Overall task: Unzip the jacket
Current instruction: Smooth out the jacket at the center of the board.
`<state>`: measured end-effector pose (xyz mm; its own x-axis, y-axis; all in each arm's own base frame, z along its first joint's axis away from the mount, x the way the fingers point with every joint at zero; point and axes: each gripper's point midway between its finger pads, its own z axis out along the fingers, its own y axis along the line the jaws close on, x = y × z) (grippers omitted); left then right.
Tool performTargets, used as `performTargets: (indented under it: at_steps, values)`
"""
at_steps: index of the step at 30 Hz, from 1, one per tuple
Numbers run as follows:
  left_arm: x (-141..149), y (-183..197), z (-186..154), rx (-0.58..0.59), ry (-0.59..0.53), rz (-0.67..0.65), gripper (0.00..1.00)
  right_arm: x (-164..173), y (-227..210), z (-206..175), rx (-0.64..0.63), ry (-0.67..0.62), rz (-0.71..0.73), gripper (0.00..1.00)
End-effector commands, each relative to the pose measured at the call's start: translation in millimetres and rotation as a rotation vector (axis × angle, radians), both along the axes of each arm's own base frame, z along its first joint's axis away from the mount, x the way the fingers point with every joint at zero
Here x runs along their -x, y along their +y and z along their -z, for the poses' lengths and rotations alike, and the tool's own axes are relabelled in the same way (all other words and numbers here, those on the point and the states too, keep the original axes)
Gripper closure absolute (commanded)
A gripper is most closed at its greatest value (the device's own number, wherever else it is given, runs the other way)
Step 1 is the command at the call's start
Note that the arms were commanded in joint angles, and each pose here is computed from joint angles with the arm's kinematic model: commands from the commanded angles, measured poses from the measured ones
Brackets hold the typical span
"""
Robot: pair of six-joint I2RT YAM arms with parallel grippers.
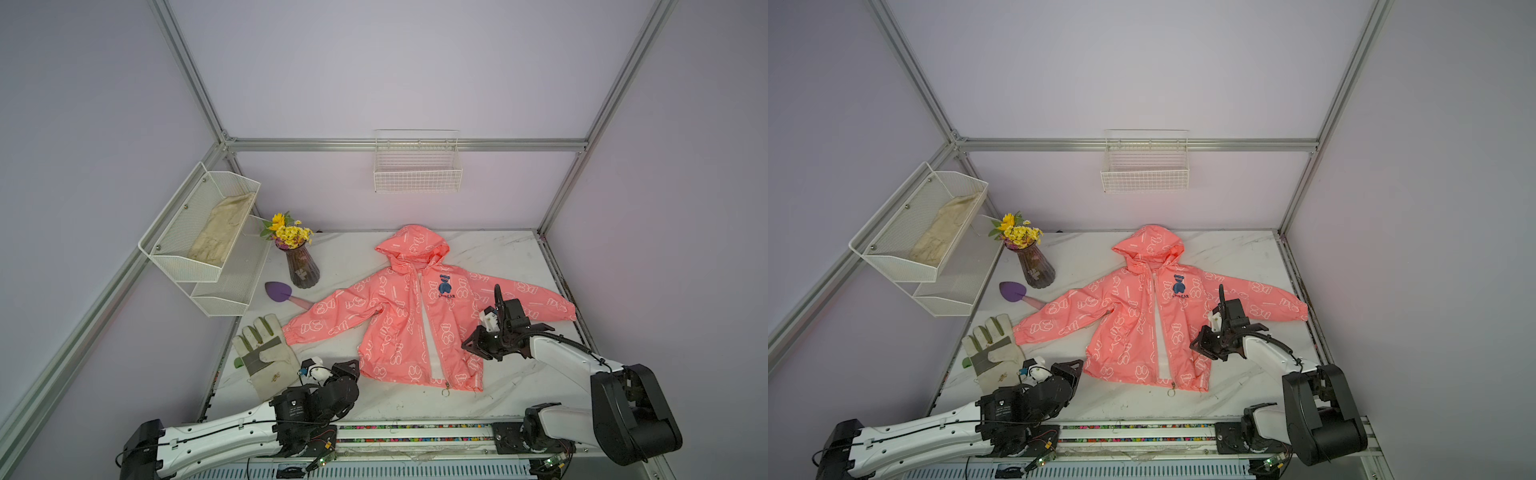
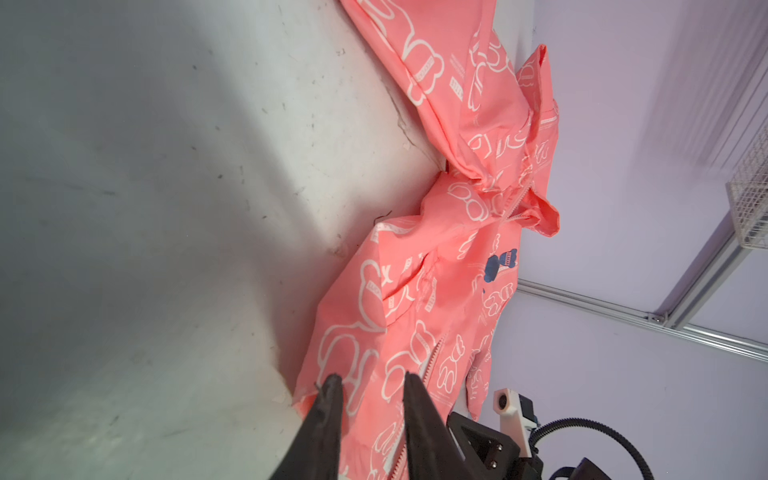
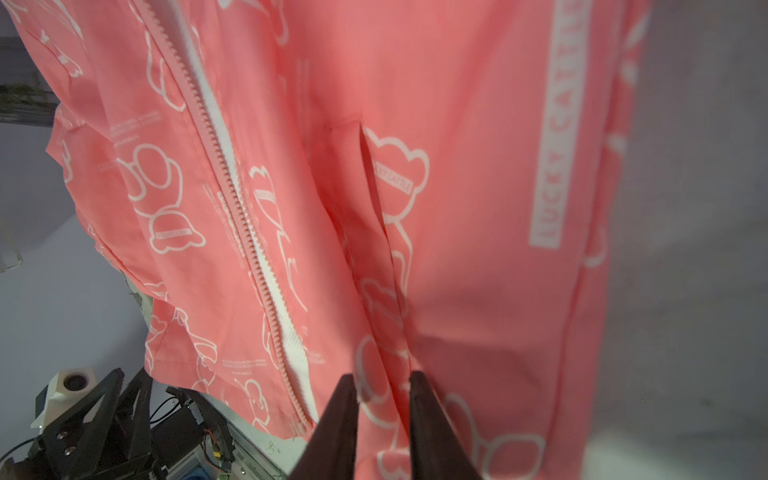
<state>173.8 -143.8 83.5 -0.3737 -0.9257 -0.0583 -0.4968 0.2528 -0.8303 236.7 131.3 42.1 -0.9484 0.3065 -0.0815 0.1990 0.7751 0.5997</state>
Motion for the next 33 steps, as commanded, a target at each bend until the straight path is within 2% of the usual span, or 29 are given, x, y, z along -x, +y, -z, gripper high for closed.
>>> performTargets:
  at_steps: [1,5,7,10,14,18,24,29,33]
  values:
    - [-6,-15,-31,0.01,-0.024,0.011,0.72,13,6,-13,-0.019,0.019,-0.067,0.67]
    - [-4,-30,-37,-0.158,0.003,0.136,0.65,26,25,-33,0.022,-0.005,-0.176,0.55]
    - [-2,-38,-37,-0.213,0.022,0.189,0.6,30,34,-44,0.089,-0.032,-0.224,0.5]
    - [0,-42,-36,-0.252,0.042,0.222,0.59,34,42,-58,0.173,-0.062,-0.276,0.48]
    - [-2,-35,-42,-0.257,0.007,0.205,0.6,39,52,-65,0.227,-0.081,-0.333,0.47]
    - [-7,-21,-57,-0.299,-0.067,0.187,0.61,53,66,-47,0.297,-0.026,-0.41,0.47]
    - [-14,-13,-77,-0.452,-0.157,0.235,0.6,61,69,-24,0.369,0.019,-0.419,0.48]
    - [-15,-24,-77,-0.552,-0.146,0.33,0.6,69,68,2,0.446,0.091,-0.445,0.52]
    - [-15,-30,-73,-0.58,-0.135,0.365,0.6,73,68,15,0.465,0.113,-0.445,0.56]
